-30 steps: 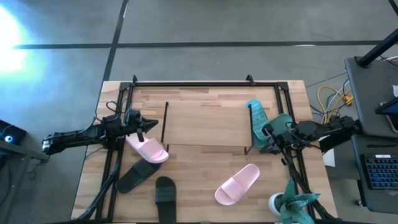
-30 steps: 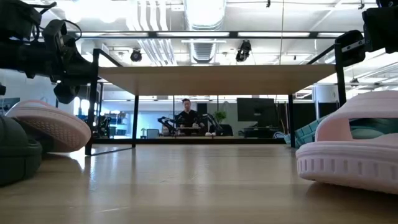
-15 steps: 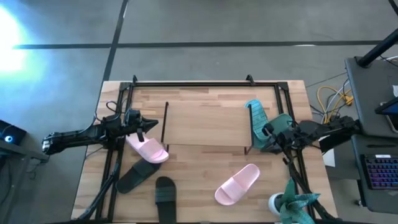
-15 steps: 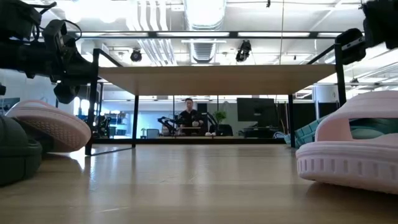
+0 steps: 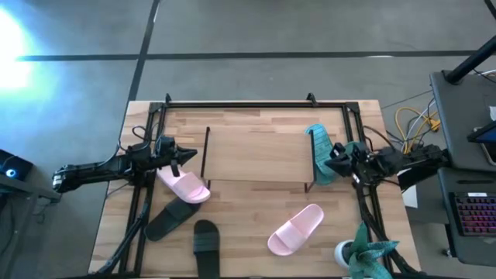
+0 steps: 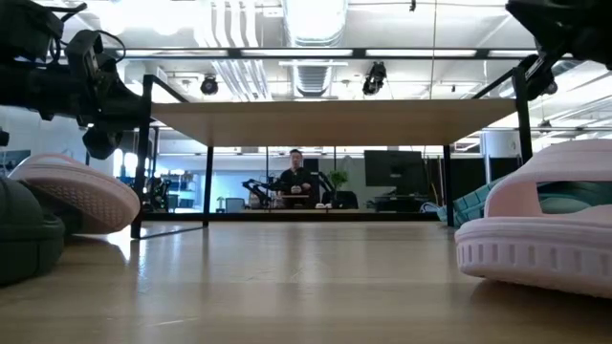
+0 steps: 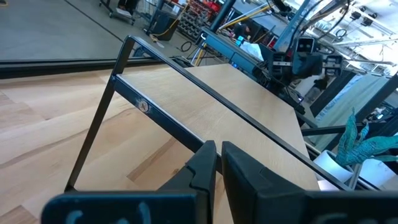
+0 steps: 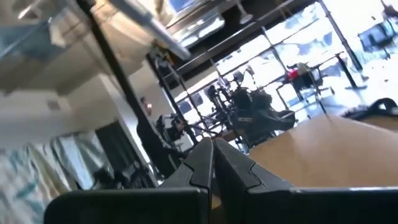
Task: Pick and place slides into the shelf
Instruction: Put the green slipper on the shelf
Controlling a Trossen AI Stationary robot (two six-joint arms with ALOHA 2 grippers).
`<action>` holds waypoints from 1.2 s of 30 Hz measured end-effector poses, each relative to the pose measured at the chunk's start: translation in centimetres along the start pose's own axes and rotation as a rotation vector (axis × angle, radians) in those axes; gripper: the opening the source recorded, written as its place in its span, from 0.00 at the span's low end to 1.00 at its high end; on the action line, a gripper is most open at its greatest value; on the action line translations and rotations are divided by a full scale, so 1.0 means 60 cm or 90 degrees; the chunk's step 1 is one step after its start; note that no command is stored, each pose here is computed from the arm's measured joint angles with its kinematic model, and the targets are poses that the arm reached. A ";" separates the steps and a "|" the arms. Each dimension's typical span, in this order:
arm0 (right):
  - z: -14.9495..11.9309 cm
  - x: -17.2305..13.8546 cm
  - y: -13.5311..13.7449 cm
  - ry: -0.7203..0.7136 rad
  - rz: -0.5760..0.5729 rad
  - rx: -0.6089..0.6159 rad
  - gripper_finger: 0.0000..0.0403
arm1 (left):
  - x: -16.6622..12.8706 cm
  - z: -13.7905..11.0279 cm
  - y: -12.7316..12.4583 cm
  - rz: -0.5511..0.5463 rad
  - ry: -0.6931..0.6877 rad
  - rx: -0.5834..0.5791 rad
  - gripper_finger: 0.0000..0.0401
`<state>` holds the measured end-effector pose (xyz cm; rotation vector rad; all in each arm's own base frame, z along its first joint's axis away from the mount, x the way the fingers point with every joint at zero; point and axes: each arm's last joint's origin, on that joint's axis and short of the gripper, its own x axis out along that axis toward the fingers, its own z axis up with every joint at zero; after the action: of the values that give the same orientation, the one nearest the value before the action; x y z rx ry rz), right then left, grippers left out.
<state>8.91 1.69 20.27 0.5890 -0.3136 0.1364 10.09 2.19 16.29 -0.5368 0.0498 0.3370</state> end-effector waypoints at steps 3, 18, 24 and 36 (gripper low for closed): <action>0.005 0.000 0.001 -0.030 -0.008 0.103 0.02 | 0.000 0.000 0.000 -0.001 -0.003 0.000 0.03; 0.084 -0.014 0.038 -0.263 0.095 0.187 0.02 | 0.000 0.001 -0.001 -0.003 -0.006 -0.001 0.03; 0.119 -0.011 0.058 -0.286 0.096 0.142 0.02 | 0.000 0.001 -0.001 -0.003 -0.006 -0.001 0.03; 0.110 0.028 0.063 -0.196 0.052 0.163 0.02 | 0.000 0.001 -0.001 -0.004 -0.006 -0.001 0.03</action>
<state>8.00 1.14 28.02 0.8542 -0.6252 0.1668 10.10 2.19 16.37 -0.5369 0.0382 0.3337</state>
